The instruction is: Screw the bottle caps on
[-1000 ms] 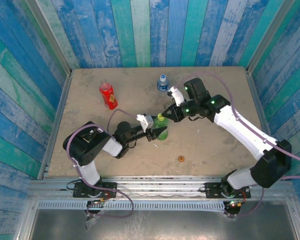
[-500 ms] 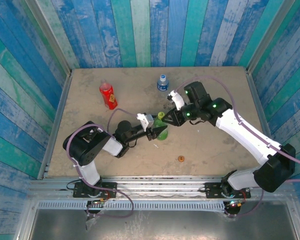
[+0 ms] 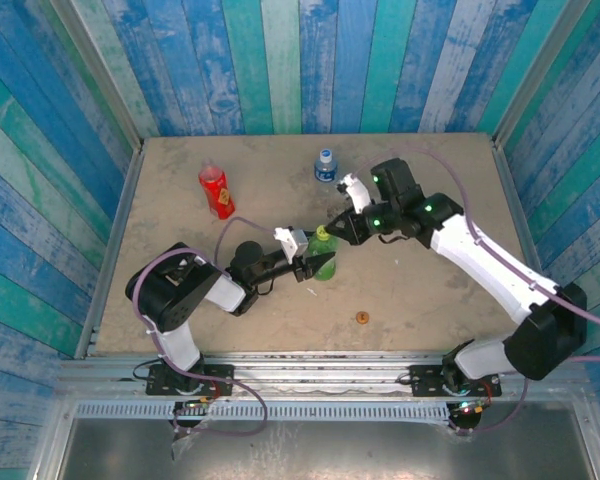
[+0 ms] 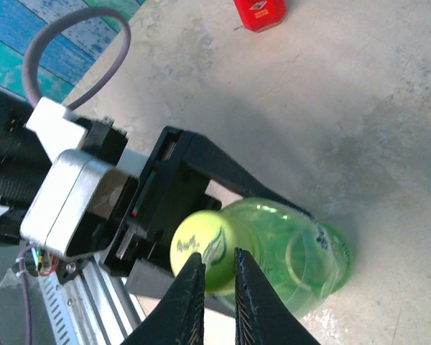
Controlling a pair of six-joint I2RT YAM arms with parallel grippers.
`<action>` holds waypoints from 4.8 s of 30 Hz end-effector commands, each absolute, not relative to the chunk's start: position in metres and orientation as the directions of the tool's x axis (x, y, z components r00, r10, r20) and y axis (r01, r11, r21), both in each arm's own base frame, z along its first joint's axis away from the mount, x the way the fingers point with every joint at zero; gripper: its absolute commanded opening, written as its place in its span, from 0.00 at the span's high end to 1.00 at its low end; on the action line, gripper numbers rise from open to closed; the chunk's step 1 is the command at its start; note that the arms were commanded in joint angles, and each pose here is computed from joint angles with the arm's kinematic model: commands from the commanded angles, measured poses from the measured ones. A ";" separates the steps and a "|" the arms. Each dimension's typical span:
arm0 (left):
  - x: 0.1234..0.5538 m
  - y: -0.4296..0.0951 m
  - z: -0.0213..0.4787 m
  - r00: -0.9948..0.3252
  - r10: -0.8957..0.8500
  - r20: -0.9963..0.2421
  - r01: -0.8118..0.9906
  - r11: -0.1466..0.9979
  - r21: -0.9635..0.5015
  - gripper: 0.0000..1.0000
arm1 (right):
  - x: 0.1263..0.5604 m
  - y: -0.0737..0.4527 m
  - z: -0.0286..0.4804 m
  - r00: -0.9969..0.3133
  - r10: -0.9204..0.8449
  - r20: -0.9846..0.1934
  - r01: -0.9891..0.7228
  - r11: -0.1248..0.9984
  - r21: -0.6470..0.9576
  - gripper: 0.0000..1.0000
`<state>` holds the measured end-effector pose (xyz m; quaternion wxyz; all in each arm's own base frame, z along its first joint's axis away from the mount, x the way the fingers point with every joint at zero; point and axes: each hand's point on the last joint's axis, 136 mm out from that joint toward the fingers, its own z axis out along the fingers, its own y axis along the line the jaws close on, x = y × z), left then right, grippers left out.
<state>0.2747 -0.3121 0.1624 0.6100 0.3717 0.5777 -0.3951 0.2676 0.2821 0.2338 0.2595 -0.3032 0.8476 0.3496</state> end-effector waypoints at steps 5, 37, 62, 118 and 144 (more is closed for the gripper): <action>0.274 -0.307 0.134 -0.035 0.080 -0.996 0.904 0.428 0.002 0.41 | 0.226 0.274 0.244 -0.624 -0.387 -0.679 -0.759 0.506 0.409 0.71; 0.236 -0.307 0.157 0.204 0.346 -0.916 0.902 0.298 0.314 0.42 | 0.225 0.276 0.239 0.251 -0.854 -0.455 -0.924 -0.071 -0.376 0.54; 0.254 -0.300 0.171 0.212 0.322 -0.923 0.846 0.413 0.339 0.41 | 0.258 0.281 0.227 -0.409 -0.723 -0.557 -0.857 0.515 -0.040 0.81; 0.224 -0.311 0.253 0.173 -0.032 -0.984 0.946 0.283 0.157 0.43 | 0.211 0.293 0.269 0.048 -0.589 -0.807 -0.998 -0.006 -0.055 0.80; 0.308 -0.291 0.257 0.130 -0.029 -0.991 0.792 0.605 0.086 0.47 | 0.301 0.299 0.318 -0.309 -0.254 -0.917 -0.739 0.671 0.063 0.45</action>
